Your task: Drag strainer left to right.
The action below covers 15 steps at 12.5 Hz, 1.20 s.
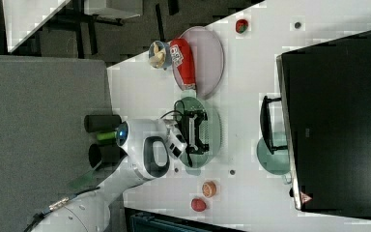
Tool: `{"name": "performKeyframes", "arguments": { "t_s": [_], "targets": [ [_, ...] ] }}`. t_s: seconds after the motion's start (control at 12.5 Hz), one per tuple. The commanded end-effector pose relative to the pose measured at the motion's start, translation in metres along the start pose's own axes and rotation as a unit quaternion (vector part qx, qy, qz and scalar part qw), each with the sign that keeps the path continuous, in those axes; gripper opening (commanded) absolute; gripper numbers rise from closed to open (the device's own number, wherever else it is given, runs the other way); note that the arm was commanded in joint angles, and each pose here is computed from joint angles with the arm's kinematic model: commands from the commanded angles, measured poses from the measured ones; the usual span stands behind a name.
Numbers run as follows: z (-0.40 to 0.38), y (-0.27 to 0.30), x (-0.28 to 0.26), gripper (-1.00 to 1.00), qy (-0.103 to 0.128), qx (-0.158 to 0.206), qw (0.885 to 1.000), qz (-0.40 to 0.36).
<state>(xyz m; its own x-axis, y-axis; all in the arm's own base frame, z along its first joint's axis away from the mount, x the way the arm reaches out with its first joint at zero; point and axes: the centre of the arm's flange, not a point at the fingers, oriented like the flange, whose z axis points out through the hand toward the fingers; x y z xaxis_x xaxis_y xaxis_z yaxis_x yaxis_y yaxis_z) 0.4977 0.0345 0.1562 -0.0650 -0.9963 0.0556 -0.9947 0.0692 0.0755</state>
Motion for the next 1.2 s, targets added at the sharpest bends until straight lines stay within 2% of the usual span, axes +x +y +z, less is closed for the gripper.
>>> {"name": "performKeyframes", "arguments": {
  "t_s": [0.08, 0.8, 1.04, 1.2],
  "targets": [
    [-0.012, -0.005, 0.025, 1.0, 0.013, 0.005, 0.999, -0.05],
    [-0.009, -0.008, 0.105, 1.0, 0.034, 0.006, 0.999, -0.04],
    [-0.009, -0.007, 0.115, 1.0, 0.038, 0.003, 0.996, -0.081],
    [-0.009, -0.007, 0.126, 1.0, 0.04, 0.003, 0.996, -0.074]
  ]
}}
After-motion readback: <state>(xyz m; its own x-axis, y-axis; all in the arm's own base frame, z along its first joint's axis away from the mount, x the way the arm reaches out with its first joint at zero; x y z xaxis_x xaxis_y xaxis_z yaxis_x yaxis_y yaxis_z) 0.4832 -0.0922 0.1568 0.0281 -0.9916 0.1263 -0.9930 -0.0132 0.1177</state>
